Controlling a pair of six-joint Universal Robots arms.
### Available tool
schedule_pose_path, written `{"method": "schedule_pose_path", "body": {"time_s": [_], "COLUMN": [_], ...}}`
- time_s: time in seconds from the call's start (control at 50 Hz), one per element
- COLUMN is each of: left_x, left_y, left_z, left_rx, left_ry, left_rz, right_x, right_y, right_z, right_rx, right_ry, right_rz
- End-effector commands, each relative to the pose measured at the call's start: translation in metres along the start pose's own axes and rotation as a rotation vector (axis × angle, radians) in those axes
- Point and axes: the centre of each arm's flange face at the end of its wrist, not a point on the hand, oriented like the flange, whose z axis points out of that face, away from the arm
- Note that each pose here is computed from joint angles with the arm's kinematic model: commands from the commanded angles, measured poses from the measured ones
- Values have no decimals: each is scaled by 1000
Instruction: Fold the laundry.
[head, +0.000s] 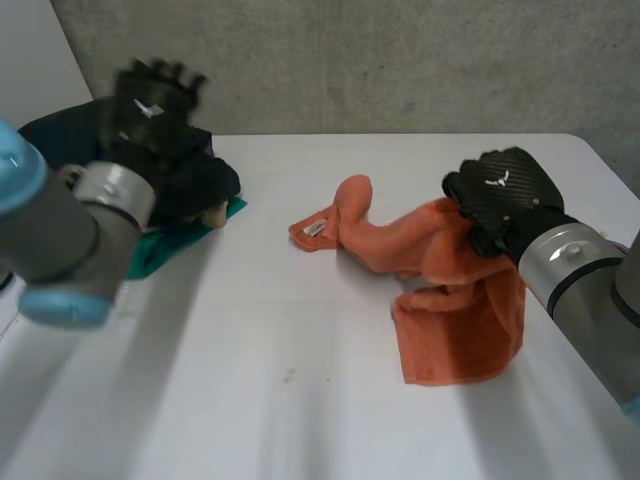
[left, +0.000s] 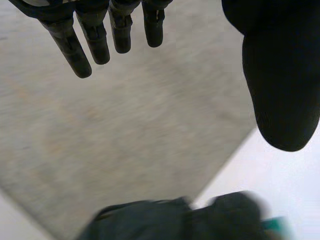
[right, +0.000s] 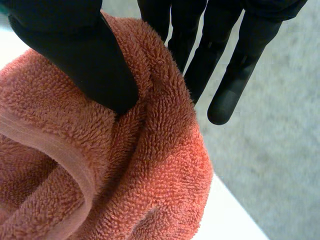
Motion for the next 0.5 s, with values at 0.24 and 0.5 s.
{"method": "schedule_pose_path", "body": {"time_s": [0.24,0.5], "left_x": [162,127], "left_y": [19,1], "left_z": [-63,-57], "left_rx": [-58,-131], "left_ry": [401,355], "left_rz": [-157,-334], "right_x": [-17,8], "right_y": [-66,-33], "right_z": [-61,-41], "right_rx": [174,18], "right_ry": [-92,-41], "right_rz": [61,91]}}
